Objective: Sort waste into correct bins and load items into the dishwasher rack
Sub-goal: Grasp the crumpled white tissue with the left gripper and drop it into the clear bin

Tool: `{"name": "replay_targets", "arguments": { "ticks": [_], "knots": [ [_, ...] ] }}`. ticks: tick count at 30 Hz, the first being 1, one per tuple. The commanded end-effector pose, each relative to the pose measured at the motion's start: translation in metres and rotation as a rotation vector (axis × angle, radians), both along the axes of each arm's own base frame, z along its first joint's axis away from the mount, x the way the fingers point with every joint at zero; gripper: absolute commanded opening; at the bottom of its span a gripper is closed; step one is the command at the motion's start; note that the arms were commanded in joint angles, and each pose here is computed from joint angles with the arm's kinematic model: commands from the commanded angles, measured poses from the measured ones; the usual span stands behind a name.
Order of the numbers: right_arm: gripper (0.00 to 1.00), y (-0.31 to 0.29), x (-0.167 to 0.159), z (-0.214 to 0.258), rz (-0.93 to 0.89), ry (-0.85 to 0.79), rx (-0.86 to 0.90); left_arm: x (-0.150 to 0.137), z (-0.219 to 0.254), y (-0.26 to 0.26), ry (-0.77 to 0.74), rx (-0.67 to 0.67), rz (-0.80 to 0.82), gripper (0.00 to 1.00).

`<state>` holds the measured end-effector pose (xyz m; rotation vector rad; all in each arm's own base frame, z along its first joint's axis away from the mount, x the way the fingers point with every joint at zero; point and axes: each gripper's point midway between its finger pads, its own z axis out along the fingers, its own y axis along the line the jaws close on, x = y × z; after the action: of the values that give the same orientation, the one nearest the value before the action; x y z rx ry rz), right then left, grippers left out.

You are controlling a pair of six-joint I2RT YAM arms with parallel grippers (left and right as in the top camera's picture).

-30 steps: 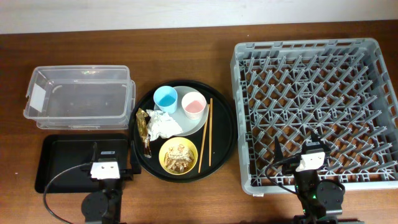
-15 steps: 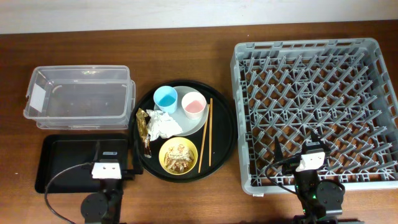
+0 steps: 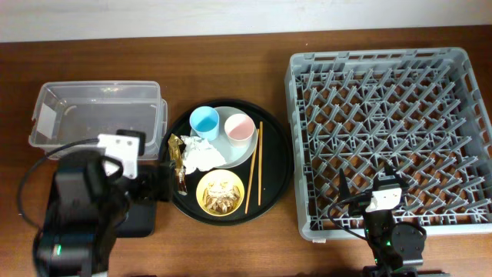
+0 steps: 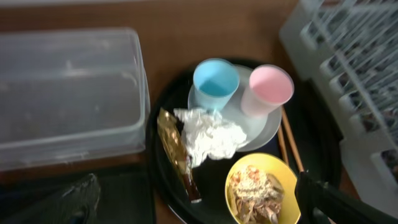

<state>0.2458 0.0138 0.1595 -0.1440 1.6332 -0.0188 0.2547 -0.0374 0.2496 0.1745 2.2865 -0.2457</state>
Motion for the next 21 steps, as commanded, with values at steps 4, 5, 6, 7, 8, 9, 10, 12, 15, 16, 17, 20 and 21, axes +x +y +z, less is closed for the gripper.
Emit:
{"name": "replay_targets", "arguments": {
  "ticks": [4,5,6,7,8,9,10,12,15,16,17,20,21],
  "knots": [
    [0.98,-0.002,0.000,-0.002,-0.007,0.004,0.004,0.024,-0.066,-0.042,0.323,-0.195,-0.172,0.64],
    [0.98,-0.002,0.000,-0.002,-0.007,0.004,0.004,0.025,-0.079,-0.040,0.365,-0.160,-0.152,0.62],
    [0.98,-0.002,0.000,-0.002,-0.007,0.004,0.004,0.027,-0.095,-0.036,0.420,-0.093,-0.098,0.60],
    [0.98,-0.002,0.000,-0.002,-0.007,0.004,0.004,0.028,-0.110,-0.035,0.466,-0.016,-0.036,0.60],
    [0.99,-0.002,0.000,-0.002,-0.007,0.004,0.004,0.030,-0.116,-0.042,0.470,0.032,-0.041,0.60],
    [0.98,-0.002,0.000,-0.002,-0.007,0.004,0.004,0.035,-0.121,-0.052,0.447,0.099,-0.064,0.60],
    [0.98,-0.002,0.000,-0.002,-0.007,0.004,0.004,0.042,-0.125,-0.054,0.425,0.159,-0.037,0.61],
    [0.99,-0.002,0.000,-0.002,-0.007,0.004,0.004,0.057,-0.146,-0.067,0.425,0.204,0.004,0.70],
    [0.98,-0.002,0.000,-0.002,-0.007,0.004,0.004,0.078,-0.193,-0.075,0.479,0.224,0.004,0.75],
    [0.98,-0.002,0.000,-0.002,-0.007,0.004,0.004,0.079,-0.198,-0.074,0.485,0.230,0.006,0.75],
    [0.98,-0.002,0.000,-0.002,-0.007,0.004,0.004,0.081,-0.202,-0.071,0.486,0.248,0.018,0.75],
    [0.98,-0.002,0.000,-0.002,-0.007,0.004,0.004,0.087,-0.208,-0.067,0.477,0.274,0.036,0.75],
    [0.98,-0.002,0.000,-0.002,-0.007,0.004,0.004,0.088,-0.210,-0.064,0.476,0.292,0.047,0.70]
  ]
}}
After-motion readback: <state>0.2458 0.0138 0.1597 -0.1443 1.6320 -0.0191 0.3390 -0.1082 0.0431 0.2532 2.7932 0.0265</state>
